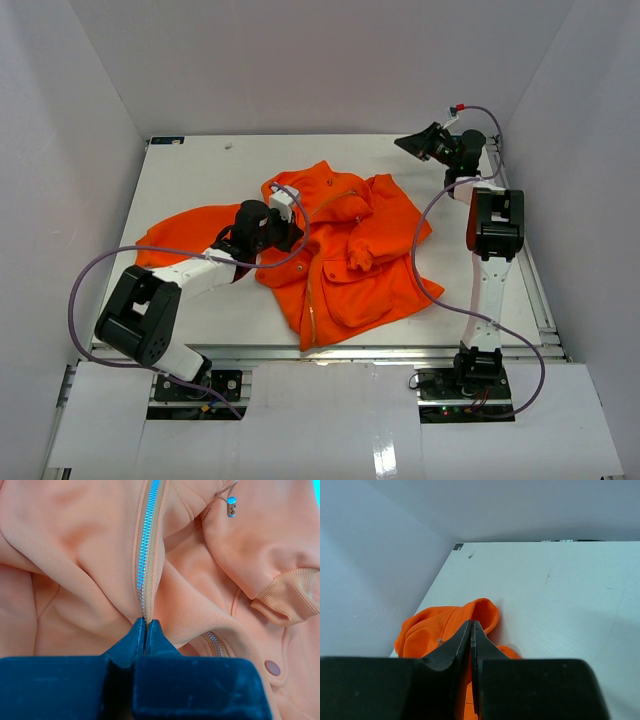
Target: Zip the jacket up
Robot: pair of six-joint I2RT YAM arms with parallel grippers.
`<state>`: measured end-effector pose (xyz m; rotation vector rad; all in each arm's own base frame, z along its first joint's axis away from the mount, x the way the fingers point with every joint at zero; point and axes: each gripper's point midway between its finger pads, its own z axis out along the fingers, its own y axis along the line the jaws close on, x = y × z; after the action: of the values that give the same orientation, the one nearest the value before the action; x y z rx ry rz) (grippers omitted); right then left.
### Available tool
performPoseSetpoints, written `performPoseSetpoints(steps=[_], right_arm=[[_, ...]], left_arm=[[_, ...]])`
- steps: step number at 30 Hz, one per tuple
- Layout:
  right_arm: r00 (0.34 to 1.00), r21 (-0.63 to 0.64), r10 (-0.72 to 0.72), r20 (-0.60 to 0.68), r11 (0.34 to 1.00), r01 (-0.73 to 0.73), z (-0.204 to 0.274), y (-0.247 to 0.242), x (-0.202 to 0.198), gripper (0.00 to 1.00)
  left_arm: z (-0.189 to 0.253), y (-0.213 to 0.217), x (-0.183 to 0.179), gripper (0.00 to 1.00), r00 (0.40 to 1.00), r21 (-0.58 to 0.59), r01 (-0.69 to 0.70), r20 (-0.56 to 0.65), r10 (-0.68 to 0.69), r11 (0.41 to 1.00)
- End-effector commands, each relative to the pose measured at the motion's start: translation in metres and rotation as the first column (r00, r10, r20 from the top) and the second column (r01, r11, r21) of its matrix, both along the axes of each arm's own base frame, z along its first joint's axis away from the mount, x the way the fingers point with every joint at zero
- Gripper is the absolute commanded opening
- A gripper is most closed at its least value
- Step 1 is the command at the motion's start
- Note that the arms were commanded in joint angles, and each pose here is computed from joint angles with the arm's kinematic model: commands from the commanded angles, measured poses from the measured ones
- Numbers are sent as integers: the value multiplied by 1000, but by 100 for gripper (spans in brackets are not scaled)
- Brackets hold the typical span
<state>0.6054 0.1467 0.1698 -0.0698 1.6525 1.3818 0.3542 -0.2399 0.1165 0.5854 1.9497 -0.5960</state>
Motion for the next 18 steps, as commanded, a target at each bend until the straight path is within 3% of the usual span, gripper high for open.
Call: performPoseSetpoints(steps=[1,6,9,15,17,18], right_arm=[[995,-12,10,100,1000,-9,20,9,-6,8],[997,-95,-31,67,995,37,10,10,-22,8],[998,-144,-23,55,989,31,5,36,-46,8],[994,-335,-85,69,937,103,6,52,-88,12],[986,-363,-140,90,917,163,21,49,-96,16],[986,-373,-144,79,914,163,16,54,-106,23]], left_arm=[[7,2,8,0,1000,7,-23,20,23,1000],[-6,8,16,0,996,17,-89,1,89,996],[-7,13,45,0,993,-9,-116,3,116,993],[22,11,146,0,986,-24,-157,59,158,987],[49,10,171,0,975,-51,-179,121,184,982],[57,10,179,0,971,-58,-187,142,194,981]])
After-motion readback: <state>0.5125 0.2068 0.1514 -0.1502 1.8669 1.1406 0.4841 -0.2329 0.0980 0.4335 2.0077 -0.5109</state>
